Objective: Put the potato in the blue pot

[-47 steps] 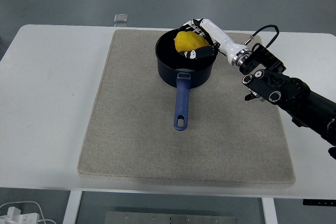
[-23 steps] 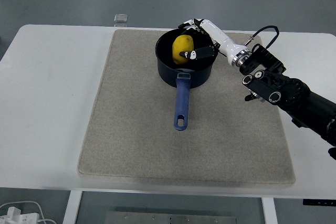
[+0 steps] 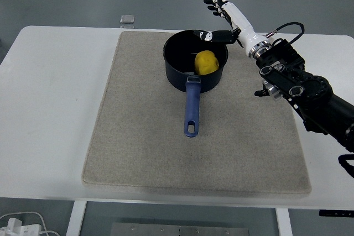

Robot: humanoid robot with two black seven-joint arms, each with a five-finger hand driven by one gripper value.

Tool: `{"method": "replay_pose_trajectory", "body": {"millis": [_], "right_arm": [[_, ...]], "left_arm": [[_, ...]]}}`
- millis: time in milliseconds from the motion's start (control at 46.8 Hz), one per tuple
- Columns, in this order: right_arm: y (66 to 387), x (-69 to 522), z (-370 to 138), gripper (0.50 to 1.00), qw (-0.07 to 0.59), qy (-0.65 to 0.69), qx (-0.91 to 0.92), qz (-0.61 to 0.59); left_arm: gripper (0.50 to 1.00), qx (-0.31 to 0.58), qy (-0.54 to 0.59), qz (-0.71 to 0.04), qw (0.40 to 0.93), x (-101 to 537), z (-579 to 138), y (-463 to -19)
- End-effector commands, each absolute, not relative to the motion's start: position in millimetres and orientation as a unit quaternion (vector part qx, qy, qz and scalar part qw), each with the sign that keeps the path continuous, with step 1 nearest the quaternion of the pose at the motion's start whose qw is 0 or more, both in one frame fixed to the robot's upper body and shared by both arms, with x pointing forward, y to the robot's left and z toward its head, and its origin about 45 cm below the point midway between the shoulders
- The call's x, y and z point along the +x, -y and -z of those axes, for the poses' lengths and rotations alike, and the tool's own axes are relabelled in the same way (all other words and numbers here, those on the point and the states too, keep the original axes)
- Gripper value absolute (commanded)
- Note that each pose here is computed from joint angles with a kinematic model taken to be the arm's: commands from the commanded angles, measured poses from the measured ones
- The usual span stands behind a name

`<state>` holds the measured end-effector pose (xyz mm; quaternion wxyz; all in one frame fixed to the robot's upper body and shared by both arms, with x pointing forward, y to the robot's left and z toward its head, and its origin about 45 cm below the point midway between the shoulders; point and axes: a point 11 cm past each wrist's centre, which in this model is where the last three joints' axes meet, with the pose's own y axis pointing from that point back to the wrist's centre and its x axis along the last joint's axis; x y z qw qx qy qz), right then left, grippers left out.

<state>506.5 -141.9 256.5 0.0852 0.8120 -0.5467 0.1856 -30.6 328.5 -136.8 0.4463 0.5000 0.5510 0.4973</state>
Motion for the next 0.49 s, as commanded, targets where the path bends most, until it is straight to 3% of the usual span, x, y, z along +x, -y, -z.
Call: {"method": "replay_pose_trajectory", "body": {"millis": [0, 235, 470], "right_arm": [[150.9, 510.4, -253.3, 0.897, 0.065, 0.584, 0.801, -0.114], [167.3, 514.2, -240.2, 0.899, 0.007, 0.642, 0.764, 0.06], [207.9, 523.1, -249.0, 0.899, -0.086, 0.682, 0.705, 0.174]], "left_arm": [[0.999, 0.5, -0.551, -0.497, 0.447, -30.6, 136.8, -328.4], [0.999, 0.5, -0.55, -0.497, 0.447, -29.8, 136.8, -328.6], [0.999, 0.5, -0.55, -0.497, 0.447, -29.8, 136.8, -328.6]]}}
